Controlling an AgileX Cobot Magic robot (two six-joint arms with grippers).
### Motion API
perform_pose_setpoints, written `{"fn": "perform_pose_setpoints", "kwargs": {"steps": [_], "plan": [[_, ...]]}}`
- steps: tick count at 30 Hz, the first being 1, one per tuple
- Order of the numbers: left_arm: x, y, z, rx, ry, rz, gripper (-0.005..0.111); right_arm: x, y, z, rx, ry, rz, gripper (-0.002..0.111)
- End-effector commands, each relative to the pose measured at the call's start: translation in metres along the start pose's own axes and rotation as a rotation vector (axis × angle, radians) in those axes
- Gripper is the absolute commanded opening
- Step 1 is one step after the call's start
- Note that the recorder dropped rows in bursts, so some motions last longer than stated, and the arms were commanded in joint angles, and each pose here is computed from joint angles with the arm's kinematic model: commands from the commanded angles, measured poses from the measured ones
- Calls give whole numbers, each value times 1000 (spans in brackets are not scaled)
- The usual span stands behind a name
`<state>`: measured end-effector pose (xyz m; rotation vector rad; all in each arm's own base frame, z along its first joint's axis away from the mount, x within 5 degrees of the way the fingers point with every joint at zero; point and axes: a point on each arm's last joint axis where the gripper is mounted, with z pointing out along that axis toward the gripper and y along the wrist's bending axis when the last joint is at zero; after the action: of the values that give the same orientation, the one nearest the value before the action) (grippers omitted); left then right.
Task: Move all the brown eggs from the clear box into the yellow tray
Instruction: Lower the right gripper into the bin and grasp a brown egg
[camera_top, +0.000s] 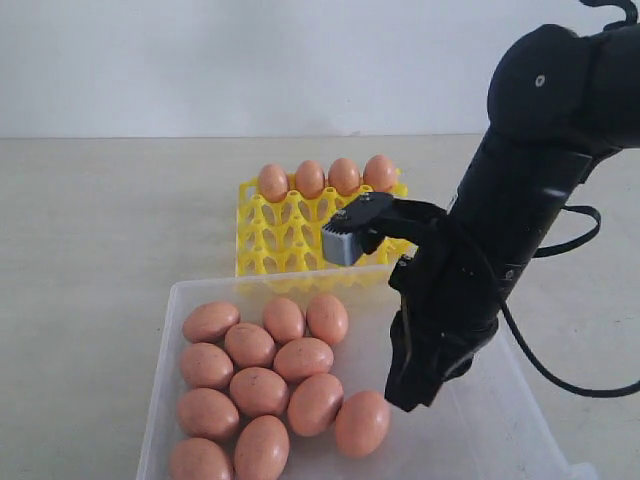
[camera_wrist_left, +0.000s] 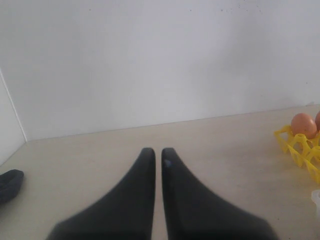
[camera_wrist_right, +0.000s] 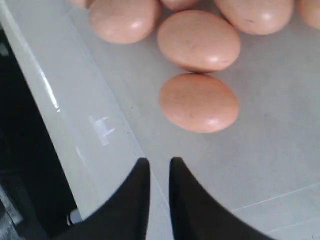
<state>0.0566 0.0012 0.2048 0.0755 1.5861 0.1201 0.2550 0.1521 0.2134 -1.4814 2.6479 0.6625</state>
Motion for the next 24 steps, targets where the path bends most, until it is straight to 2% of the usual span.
{"fn": "perform_pose_setpoints", "kwargs": {"steps": [1,2,3,4,6,8,12,17,24], "plan": [[1,0,0,6,-4,0,4,-6,14,3,-17,21,-328,43],[1,0,0,6,-4,0,4,-9,15,5,-6,15,-383,49],[1,0,0,6,-4,0,4,-15,20,9,30,-3,-527,58],[1,0,0,6,-4,0,4,-18,23,11,48,-6,-591,59],[1,0,0,6,-4,0,4,-27,25,16,177,28,-839,59],[1,0,0,6,-4,0,4,-35,22,17,297,31,-928,59],[1,0,0,6,-2,0,4,-41,15,27,339,35,-989,59],[1,0,0,6,-2,0,4,-38,6,46,278,101,-983,59],[1,0,0,6,-2,0,4,-35,5,51,248,129,-978,59]]}}
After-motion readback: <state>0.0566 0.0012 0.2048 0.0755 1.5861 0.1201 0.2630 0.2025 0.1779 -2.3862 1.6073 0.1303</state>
